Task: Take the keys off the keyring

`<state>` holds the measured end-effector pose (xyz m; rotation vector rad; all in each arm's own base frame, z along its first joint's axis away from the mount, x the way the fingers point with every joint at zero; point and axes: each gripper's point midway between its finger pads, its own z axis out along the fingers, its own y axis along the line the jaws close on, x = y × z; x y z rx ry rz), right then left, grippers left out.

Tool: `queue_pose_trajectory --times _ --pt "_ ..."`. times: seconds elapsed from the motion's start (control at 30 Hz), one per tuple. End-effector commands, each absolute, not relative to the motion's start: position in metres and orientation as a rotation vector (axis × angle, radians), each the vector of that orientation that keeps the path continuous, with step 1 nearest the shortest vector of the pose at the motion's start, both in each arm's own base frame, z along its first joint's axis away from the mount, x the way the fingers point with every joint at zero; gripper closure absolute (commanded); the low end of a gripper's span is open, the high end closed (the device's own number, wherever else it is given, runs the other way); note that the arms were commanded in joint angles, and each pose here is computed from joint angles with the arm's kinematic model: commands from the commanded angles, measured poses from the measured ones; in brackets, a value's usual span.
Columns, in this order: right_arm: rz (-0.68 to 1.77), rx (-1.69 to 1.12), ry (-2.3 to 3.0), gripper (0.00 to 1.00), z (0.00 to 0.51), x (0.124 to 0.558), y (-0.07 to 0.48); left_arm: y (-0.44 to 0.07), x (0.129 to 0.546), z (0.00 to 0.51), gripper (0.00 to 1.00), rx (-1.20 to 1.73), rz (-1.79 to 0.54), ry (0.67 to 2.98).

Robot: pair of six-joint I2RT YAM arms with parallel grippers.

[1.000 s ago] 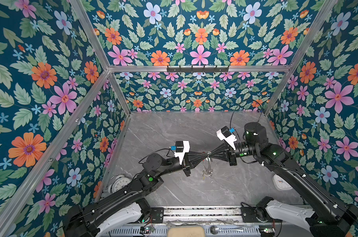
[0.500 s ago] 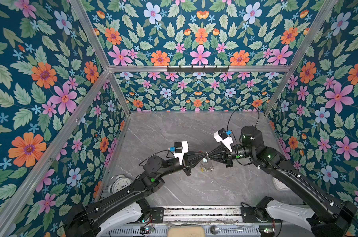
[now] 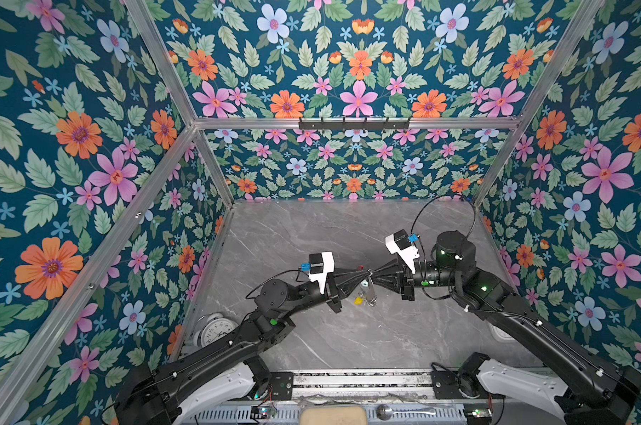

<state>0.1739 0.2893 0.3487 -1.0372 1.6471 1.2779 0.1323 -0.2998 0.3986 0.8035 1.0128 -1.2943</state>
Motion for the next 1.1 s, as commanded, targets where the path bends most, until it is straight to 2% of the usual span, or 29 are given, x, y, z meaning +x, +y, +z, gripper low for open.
queue_pose_trajectory --times 0.0,0.07,0.27,0.4,0.53,0.93,1.07 --pt "1.176 -0.965 1.703 0.61 0.344 0.183 0.279 -0.292 0.117 0.423 1.00 0.830 -1.288 0.878" --pt "1.135 -0.956 1.685 0.53 0.351 0.181 0.271 -0.291 0.116 0.424 1.00 0.839 -1.283 0.872" --pt "1.088 -0.889 1.476 0.44 0.407 0.170 0.254 -0.291 0.114 0.424 1.00 0.854 -1.282 0.875" --pt "1.188 -0.919 1.356 0.44 0.436 0.162 0.264 -0.293 0.114 0.424 1.00 0.852 -1.291 0.875" --pt "1.249 -0.946 1.314 0.44 0.444 0.162 0.274 -0.293 0.115 0.425 1.00 0.848 -1.298 0.878" --pt "1.423 -1.058 1.324 0.44 0.428 0.143 0.284 -0.291 0.114 0.425 1.00 0.837 -1.302 0.875" --pt "1.452 -1.078 1.345 0.47 0.421 0.141 0.287 -0.290 0.114 0.426 1.00 0.838 -1.307 0.871"
